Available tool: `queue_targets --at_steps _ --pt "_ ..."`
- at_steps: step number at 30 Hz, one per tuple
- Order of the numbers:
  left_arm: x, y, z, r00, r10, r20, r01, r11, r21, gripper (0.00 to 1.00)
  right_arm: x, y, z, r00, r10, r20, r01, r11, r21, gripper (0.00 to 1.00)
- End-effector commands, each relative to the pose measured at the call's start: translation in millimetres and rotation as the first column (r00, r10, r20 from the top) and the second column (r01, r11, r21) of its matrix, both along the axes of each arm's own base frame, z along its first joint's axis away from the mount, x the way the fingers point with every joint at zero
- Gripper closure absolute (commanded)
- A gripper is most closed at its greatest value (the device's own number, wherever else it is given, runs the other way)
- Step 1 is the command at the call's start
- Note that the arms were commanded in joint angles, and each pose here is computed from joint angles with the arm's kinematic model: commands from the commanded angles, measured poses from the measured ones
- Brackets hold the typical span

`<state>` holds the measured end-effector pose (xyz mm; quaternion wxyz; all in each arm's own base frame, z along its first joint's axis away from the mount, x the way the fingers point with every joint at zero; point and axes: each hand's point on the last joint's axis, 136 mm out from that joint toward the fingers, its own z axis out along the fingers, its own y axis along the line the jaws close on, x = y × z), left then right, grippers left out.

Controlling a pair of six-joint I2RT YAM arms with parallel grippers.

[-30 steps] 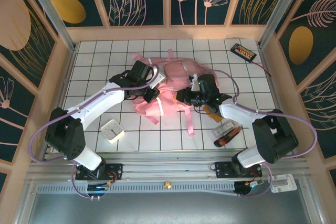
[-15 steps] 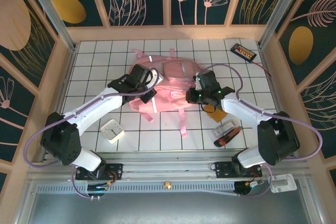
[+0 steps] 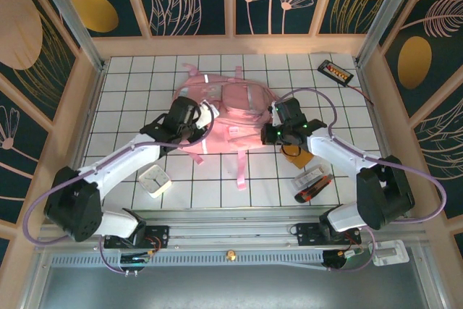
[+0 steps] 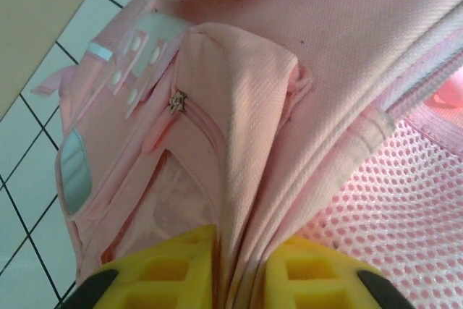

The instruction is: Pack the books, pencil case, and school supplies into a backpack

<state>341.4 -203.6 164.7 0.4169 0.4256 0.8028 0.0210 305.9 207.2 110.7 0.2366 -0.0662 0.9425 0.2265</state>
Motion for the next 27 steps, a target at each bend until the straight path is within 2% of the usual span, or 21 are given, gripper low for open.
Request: queue_targets --at_steps 1,2,5,6,11,16,21,27 --pt "3 2 61 0.98 -0.022 0.198 0.048 0.991 -0.128 0.59 -6 -15 -2 1.0 0.001 -0.015 -0.002 0.999 -0.052 1.0" --pt "-4 -1 64 0.977 -0.051 0.208 0.083 0.986 -0.147 0.52 -6 -13 -1 1.0 0.009 -0.015 -0.009 0.999 -0.039 1.0" --pt "-31 -19 66 0.95 -0.227 0.215 0.263 0.952 -0.156 0.42 -7 -6 5 0.999 0.037 -0.014 -0.037 0.999 0.003 1.0" --pt "-34 -21 69 0.943 -0.244 0.226 0.284 0.944 -0.167 0.39 -7 -4 6 0.999 0.044 -0.014 -0.043 0.999 0.015 1.0" --pt "-50 -38 77 0.905 -0.359 0.229 0.405 0.892 -0.2 0.39 -11 7 13 0.997 0.072 -0.002 -0.072 0.995 0.062 1.0" --pt "-68 -70 57 0.849 -0.494 0.185 0.523 0.835 -0.17 0.4 -17 13 20 0.996 0.091 0.013 -0.091 0.993 0.071 1.0" --pt "-70 -105 23 0.824 -0.548 0.146 0.561 0.824 -0.075 0.39 -24 19 21 0.993 0.113 0.012 -0.114 0.99 0.083 1.0" --pt "-62 -136 15 0.808 -0.563 0.173 0.577 0.816 -0.034 0.42 -33 29 25 0.989 0.145 0.019 -0.146 0.985 0.094 1.0"
